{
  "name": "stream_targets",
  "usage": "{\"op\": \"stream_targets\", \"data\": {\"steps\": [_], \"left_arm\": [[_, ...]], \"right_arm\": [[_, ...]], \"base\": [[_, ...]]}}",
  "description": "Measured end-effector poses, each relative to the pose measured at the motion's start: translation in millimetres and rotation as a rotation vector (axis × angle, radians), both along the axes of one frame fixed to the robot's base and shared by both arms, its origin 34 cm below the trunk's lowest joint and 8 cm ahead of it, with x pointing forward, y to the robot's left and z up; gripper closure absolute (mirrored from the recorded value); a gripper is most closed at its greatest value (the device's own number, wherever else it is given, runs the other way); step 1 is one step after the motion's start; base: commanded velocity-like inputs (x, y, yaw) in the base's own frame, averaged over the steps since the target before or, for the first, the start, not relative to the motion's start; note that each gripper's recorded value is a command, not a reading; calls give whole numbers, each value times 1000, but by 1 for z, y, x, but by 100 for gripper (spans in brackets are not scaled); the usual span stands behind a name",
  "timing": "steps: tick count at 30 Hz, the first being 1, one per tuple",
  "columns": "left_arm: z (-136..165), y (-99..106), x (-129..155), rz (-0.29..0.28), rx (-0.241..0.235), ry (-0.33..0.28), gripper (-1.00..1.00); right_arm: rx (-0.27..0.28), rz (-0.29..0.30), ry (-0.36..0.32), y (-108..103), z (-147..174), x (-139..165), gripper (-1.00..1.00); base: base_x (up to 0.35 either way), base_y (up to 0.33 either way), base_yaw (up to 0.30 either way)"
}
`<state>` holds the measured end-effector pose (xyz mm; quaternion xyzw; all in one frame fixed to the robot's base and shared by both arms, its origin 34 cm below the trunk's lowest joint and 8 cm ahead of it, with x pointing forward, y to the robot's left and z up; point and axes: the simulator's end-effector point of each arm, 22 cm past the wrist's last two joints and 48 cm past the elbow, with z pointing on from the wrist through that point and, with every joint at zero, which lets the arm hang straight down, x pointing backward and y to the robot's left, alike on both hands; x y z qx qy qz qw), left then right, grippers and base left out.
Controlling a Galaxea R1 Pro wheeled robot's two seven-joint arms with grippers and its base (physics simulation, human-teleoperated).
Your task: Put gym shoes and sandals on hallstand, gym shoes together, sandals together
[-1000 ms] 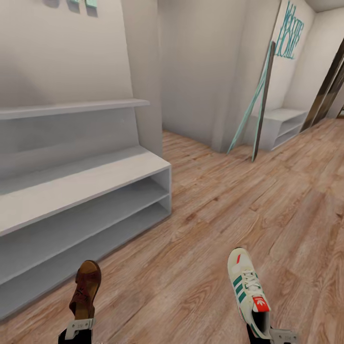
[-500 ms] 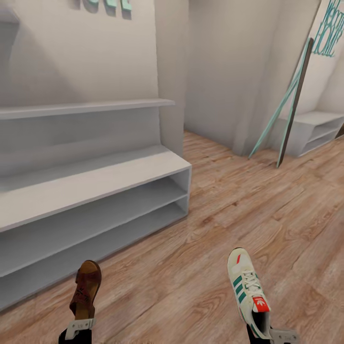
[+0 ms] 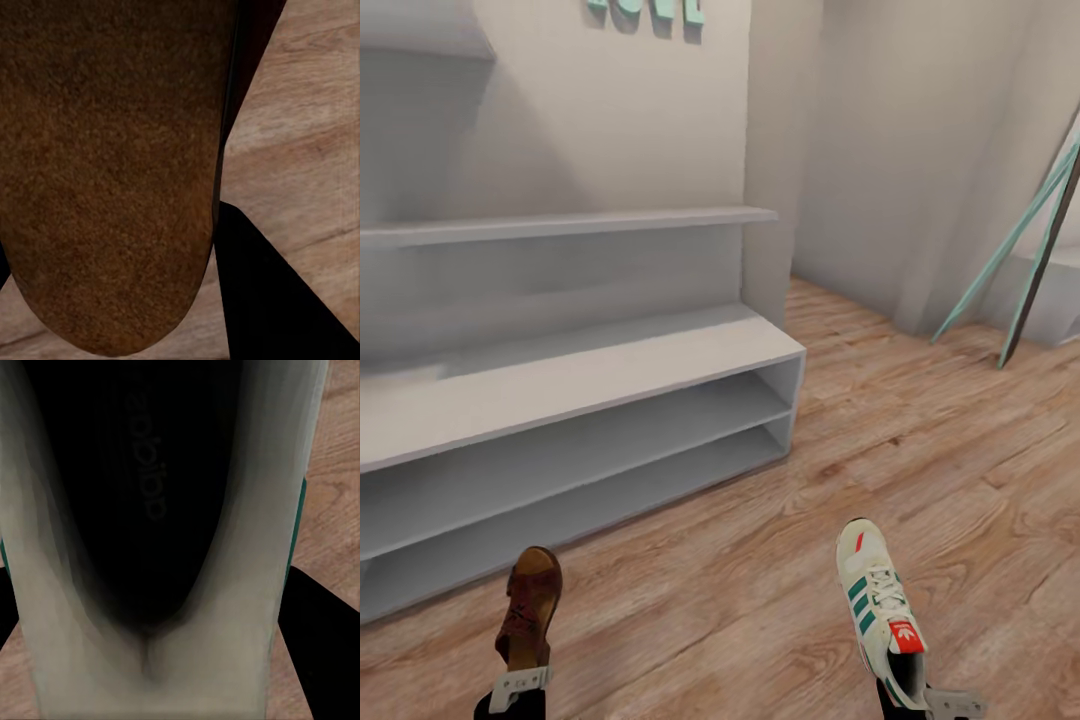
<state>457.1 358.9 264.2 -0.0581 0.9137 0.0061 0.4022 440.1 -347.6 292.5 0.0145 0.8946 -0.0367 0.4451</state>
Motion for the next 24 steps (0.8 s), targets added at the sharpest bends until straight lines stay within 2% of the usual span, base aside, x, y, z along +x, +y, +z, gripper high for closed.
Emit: {"op": "stream_targets", "data": {"steps": [5,24], "left_arm": [[0,4,-1,17,4,-1,100],[1,5,1,19,6,-4,100]], "right_arm": [[0,0,0,0,0,0,100],[0,0,-2,0,1,1,100]], "base": [[0,0,278],[14,-16,278]]}}
